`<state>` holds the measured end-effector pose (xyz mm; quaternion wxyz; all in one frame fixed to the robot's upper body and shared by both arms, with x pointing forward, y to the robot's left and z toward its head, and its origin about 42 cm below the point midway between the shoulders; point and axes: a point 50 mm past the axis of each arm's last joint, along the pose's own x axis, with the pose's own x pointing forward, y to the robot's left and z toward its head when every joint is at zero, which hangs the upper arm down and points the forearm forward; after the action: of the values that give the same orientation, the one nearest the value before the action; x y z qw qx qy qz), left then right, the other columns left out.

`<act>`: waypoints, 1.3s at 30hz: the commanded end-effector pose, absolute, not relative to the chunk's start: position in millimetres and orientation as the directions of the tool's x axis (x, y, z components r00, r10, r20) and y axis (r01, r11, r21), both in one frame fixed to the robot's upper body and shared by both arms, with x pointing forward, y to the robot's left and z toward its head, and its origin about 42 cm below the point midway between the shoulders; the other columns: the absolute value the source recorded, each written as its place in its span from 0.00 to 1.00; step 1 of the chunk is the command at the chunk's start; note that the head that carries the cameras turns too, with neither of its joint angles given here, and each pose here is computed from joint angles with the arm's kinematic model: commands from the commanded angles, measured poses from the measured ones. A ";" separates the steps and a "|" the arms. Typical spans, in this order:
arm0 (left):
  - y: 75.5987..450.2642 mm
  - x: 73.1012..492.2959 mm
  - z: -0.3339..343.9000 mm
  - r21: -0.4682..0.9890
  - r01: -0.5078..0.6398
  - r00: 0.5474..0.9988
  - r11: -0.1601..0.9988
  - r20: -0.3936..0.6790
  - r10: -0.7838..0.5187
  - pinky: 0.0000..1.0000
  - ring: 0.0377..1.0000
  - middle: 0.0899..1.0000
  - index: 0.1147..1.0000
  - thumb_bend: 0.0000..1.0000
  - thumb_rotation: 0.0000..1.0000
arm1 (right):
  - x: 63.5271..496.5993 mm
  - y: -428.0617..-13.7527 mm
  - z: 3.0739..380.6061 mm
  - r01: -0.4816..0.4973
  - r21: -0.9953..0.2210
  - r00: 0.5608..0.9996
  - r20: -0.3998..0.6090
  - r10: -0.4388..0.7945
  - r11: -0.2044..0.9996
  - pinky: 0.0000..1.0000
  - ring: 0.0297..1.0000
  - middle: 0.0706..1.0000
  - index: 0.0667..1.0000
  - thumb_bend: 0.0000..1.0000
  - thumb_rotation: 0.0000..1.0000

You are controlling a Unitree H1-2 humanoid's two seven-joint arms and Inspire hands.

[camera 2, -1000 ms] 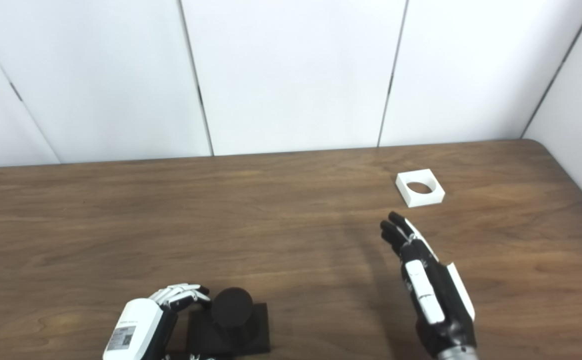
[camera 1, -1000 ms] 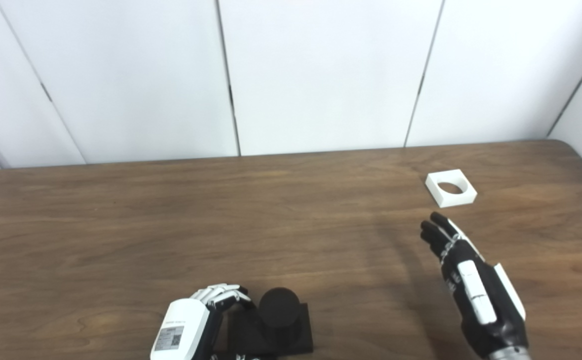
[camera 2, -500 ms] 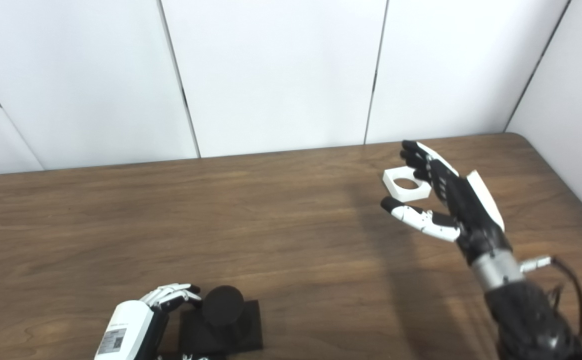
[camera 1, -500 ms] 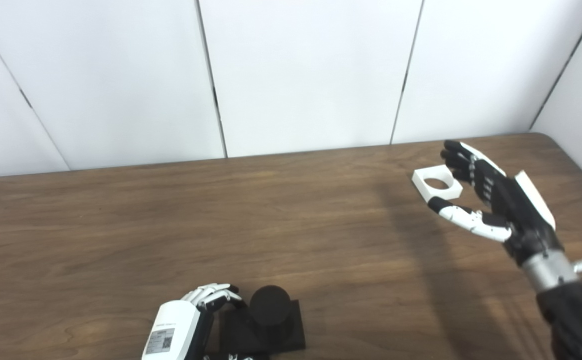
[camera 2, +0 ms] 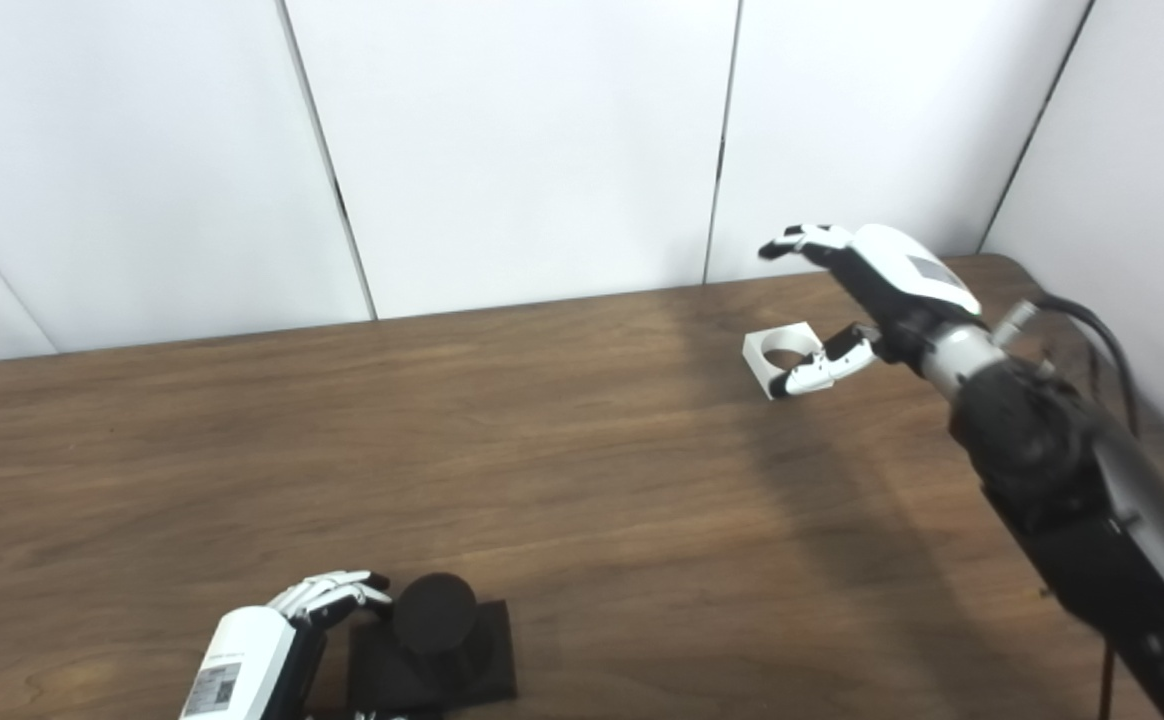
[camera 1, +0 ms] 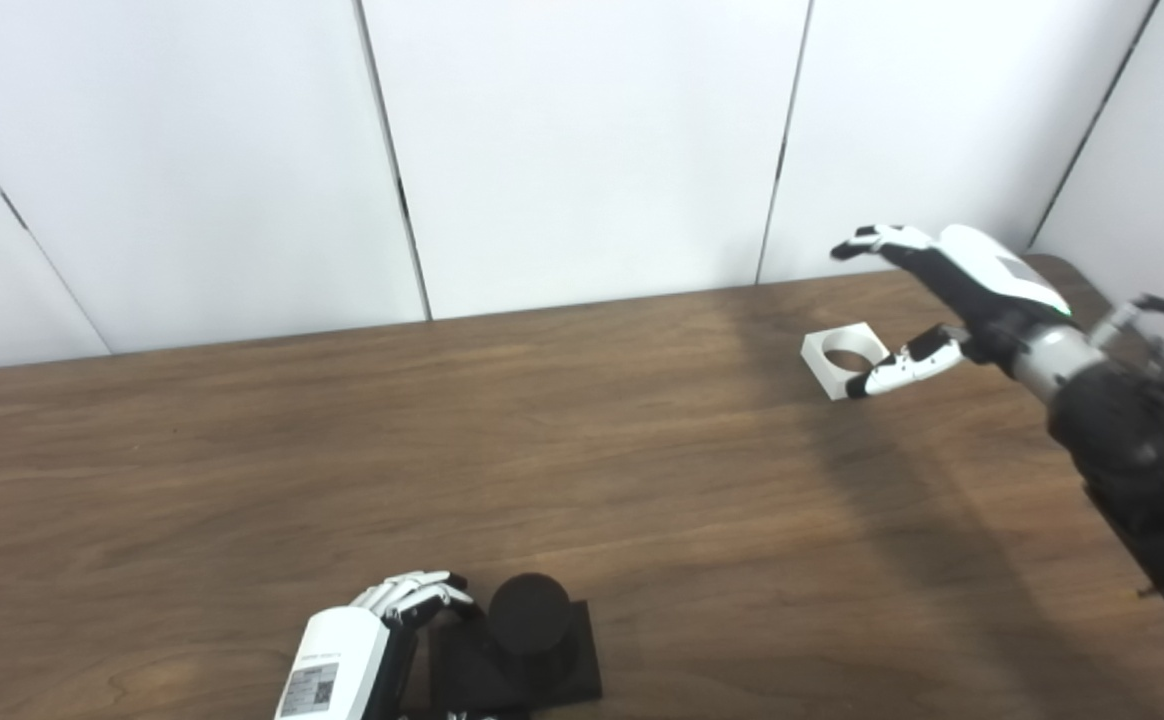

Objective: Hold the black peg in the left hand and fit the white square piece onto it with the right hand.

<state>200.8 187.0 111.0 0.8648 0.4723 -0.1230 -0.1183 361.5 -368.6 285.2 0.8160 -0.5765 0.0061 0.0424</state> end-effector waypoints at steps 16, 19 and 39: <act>183.8 194.5 102.9 0.834 0.163 0.939 0.527 0.032 -0.342 0.71 0.77 0.72 0.42 0.51 0.04 | 433.2 -371.7 310.3 -0.213 -0.976 0.976 -0.214 0.029 -0.041 1.00 1.00 1.00 0.83 0.99 0.16; 183.3 194.3 103.8 0.834 0.163 0.941 0.528 0.030 -0.338 0.71 0.77 0.72 0.42 0.51 0.04 | 441.6 -370.4 307.6 -0.239 -0.969 0.971 -0.240 0.014 -0.064 1.00 1.00 1.00 0.83 0.99 0.16; 182.6 192.5 107.5 0.830 0.157 0.941 0.535 0.039 -0.337 0.70 0.77 0.71 0.42 0.51 0.04 | 463.5 -382.6 280.9 -0.295 -0.952 0.955 -0.294 -0.027 -0.084 1.00 1.00 0.98 0.81 0.95 0.15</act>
<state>199.8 186.0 112.2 0.8695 0.4655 -0.1182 -0.1152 450.8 -381.1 243.6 0.6727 -0.7115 0.1536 0.1329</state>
